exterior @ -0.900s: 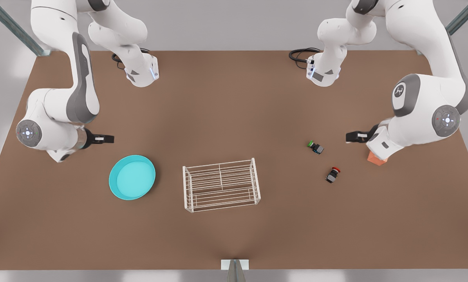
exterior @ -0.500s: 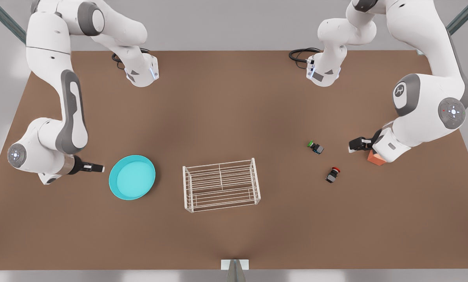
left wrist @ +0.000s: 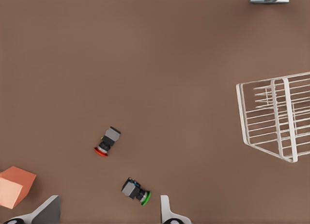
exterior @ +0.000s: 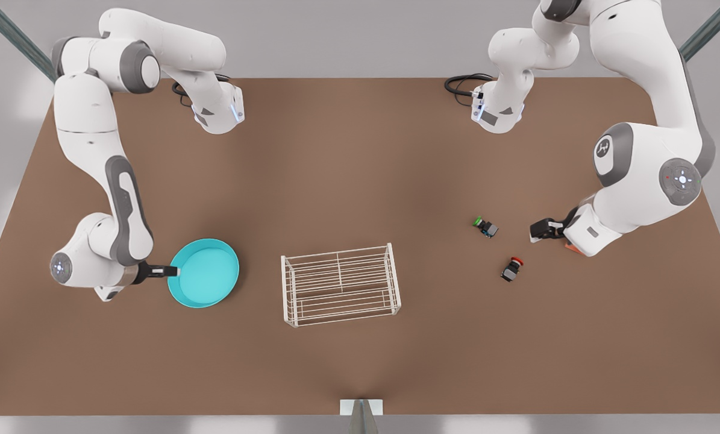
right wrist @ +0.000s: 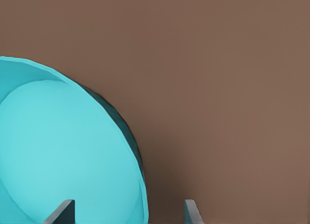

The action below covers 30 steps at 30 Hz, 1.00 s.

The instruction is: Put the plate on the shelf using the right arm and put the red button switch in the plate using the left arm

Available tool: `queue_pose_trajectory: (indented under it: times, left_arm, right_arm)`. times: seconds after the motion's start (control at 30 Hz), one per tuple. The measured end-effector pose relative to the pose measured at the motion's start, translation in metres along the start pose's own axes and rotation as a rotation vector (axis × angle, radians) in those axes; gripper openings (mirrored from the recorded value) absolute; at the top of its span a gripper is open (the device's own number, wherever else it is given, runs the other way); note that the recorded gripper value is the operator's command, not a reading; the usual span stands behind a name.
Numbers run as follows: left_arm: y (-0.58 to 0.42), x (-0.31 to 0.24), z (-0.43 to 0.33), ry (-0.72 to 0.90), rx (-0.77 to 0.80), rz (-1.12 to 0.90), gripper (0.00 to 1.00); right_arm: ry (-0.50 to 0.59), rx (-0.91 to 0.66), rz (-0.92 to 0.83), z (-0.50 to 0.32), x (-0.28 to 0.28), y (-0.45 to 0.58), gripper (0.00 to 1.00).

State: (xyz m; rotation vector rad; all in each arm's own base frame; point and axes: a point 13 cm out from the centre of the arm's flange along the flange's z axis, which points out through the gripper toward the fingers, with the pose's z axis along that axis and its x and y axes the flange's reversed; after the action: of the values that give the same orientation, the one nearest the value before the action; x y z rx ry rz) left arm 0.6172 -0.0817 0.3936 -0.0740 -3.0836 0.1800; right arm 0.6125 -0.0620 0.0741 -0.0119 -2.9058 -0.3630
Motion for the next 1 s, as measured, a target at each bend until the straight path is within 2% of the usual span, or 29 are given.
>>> queue_pose_trajectory:
  times: [0.27,0.43,0.5,0.63,0.93,1.0]
  left_arm:
    - [0.001,0.003,0.004,0.008,-0.002,0.000,1.00]
    - [0.000,0.003,0.005,0.008,-0.003,-0.003,1.00]
    - [0.000,0.003,0.005,0.008,-0.003,-0.005,1.00]
    - [0.001,0.002,0.005,0.008,-0.003,-0.008,1.00]
    - [0.002,0.001,0.005,0.004,-0.003,-0.013,1.00]
    - [0.002,0.001,0.005,0.004,-0.004,-0.014,1.00]
  right_arm:
    - [0.022,0.042,-0.098,0.018,0.002,-0.012,0.73]
    - [0.011,0.035,-0.129,0.020,-0.002,-0.010,0.60]
    - [0.012,0.020,-0.138,0.025,-0.002,-0.004,0.59]
    - [0.014,0.004,-0.152,0.031,-0.002,0.001,0.47]
    - [0.003,-0.011,-0.173,0.026,-0.004,-0.002,0.26]
    - [0.004,-0.014,-0.182,0.026,-0.004,-0.001,0.25]
